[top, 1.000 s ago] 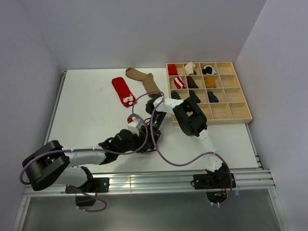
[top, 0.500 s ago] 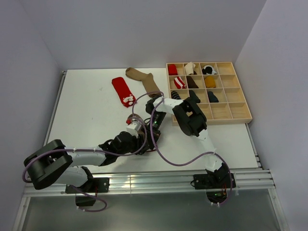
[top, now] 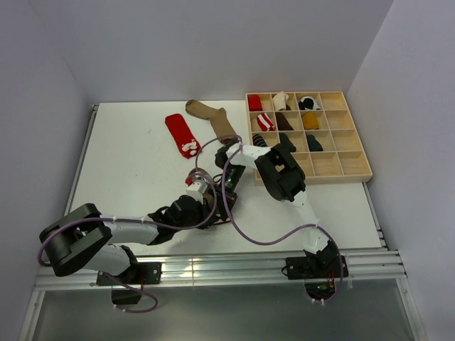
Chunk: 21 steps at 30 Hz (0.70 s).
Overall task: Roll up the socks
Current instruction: Roll the sock at the center of the board.
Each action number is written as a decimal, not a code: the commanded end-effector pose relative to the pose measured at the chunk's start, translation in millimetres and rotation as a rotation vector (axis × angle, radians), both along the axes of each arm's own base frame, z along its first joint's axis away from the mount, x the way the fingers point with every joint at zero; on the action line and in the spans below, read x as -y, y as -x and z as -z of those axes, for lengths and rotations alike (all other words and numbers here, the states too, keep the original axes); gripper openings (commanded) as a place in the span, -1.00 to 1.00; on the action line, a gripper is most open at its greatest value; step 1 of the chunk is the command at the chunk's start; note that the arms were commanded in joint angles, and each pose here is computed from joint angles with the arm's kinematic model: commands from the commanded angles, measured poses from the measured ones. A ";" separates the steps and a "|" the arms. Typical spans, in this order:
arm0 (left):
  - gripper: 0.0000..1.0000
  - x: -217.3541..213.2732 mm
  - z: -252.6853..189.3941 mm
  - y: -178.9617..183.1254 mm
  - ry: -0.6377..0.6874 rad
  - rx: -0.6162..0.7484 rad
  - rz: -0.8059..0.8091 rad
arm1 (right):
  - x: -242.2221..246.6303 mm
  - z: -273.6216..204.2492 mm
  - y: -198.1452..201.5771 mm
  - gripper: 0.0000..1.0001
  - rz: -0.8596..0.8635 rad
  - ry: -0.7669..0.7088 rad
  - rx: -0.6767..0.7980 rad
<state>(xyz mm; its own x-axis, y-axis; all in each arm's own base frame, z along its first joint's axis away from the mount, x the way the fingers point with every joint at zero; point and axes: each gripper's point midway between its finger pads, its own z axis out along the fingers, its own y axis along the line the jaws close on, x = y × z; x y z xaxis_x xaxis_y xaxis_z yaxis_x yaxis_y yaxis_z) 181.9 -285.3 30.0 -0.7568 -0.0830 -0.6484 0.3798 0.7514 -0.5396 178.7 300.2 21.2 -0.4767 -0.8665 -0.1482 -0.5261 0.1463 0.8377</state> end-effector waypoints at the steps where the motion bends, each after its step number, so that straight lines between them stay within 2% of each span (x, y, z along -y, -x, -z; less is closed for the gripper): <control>1: -0.81 -4.0 9.6 6.4 -0.004 -0.053 -0.025 | -3.8 -14.1 -6.3 -0.36 0.034 -0.016 0.025; 4: -0.97 -7.6 17.3 11.6 -0.017 -0.104 -0.040 | -3.2 -22.5 -13.8 -0.21 0.065 -0.039 0.080; 8: -0.99 -14.8 26.7 18.3 -0.019 -0.198 -0.061 | -1.9 -33.0 -36.2 -0.04 0.151 -0.075 0.200; 15: -0.99 -18.8 20.4 20.6 0.016 -0.340 -0.072 | 10.0 -56.2 -64.2 -0.03 0.293 -0.119 0.380; 17: -0.99 -20.7 15.6 16.4 0.035 -0.389 -0.092 | 13.6 -70.0 -78.1 -0.03 0.324 -0.155 0.496; 21: -0.99 -18.0 4.3 13.2 0.066 -0.493 -0.082 | 28.6 -75.0 -77.9 -0.09 0.321 -0.190 0.678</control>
